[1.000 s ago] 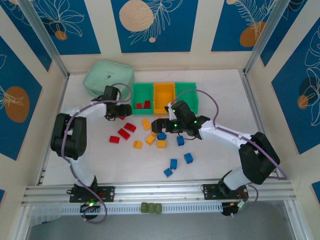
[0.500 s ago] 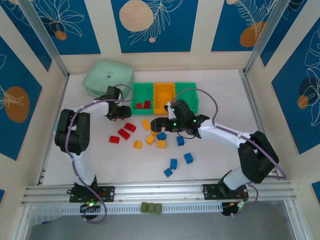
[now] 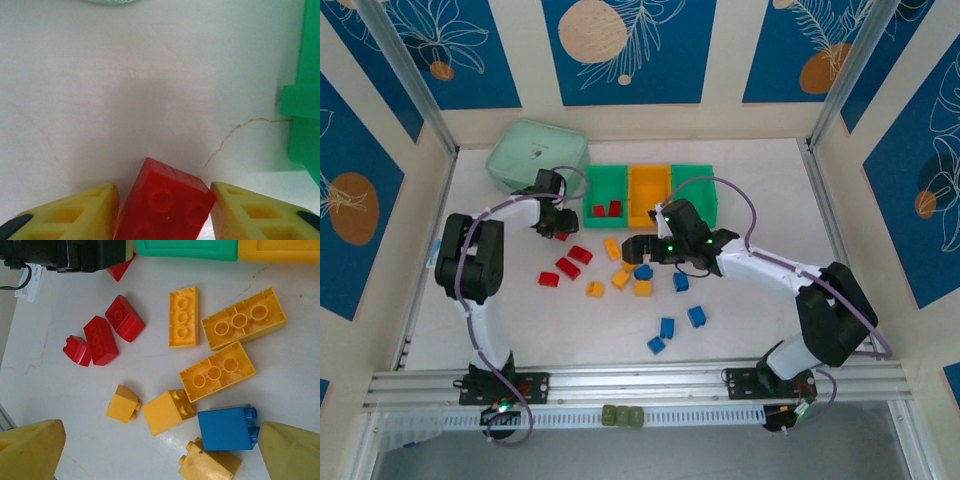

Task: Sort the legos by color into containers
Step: Pick up the lego from the middle-left of the table, then place the lego in the container.

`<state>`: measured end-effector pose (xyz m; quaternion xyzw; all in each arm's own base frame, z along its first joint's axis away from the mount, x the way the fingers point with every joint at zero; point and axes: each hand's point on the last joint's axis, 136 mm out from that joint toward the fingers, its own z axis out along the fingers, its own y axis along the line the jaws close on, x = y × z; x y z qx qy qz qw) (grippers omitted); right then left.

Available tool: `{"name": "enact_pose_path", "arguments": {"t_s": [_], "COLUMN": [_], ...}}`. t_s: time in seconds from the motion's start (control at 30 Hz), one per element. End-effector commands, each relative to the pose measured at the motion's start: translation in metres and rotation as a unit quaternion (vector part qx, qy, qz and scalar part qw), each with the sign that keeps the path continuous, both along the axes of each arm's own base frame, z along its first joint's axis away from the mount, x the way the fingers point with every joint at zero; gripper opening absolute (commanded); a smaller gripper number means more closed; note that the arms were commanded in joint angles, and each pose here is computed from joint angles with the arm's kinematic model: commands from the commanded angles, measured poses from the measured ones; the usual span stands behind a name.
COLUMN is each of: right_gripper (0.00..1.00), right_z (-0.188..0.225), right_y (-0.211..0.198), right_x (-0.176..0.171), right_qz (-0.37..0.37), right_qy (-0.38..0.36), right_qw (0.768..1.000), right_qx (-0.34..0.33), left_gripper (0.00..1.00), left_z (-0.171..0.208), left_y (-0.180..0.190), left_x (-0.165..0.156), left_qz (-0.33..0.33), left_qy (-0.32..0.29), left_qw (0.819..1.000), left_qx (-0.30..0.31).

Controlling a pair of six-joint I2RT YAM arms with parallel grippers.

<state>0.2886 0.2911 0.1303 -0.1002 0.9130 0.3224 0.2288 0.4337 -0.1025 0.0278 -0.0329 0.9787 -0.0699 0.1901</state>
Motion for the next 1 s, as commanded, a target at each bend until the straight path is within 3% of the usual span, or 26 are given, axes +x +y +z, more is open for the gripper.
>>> {"name": "enact_pose_path", "arguments": {"t_s": [0.0, 0.47, 0.73, 0.97], "right_gripper": [0.99, 0.99, 0.99, 0.99], "right_z": [0.006, 0.020, 0.031, 0.033], "right_y": [0.001, -0.008, -0.031, -0.060], "right_x": [0.003, 0.003, 0.003, 0.007], "right_qz": [-0.002, -0.007, -0.024, -0.053], "right_qy": [-0.001, -0.015, -0.021, -0.024], "right_qw": [1.000, 1.000, 0.999, 0.998], "right_qx": [0.004, 0.009, 0.012, 0.022], "left_gripper": [0.48, 0.32, 0.31, 0.29], "left_z": [-0.006, 0.008, 0.057, 0.112], "left_y": [0.011, 0.014, 0.008, -0.028], "left_x": [-0.010, -0.022, -0.026, -0.026], "left_qz": [0.012, 0.018, 0.021, 0.000], "left_qy": [0.022, 0.015, -0.039, -0.090], "left_qw": [0.999, 0.999, 0.999, 0.995], "left_qx": [0.024, 0.022, -0.010, -0.032]}}
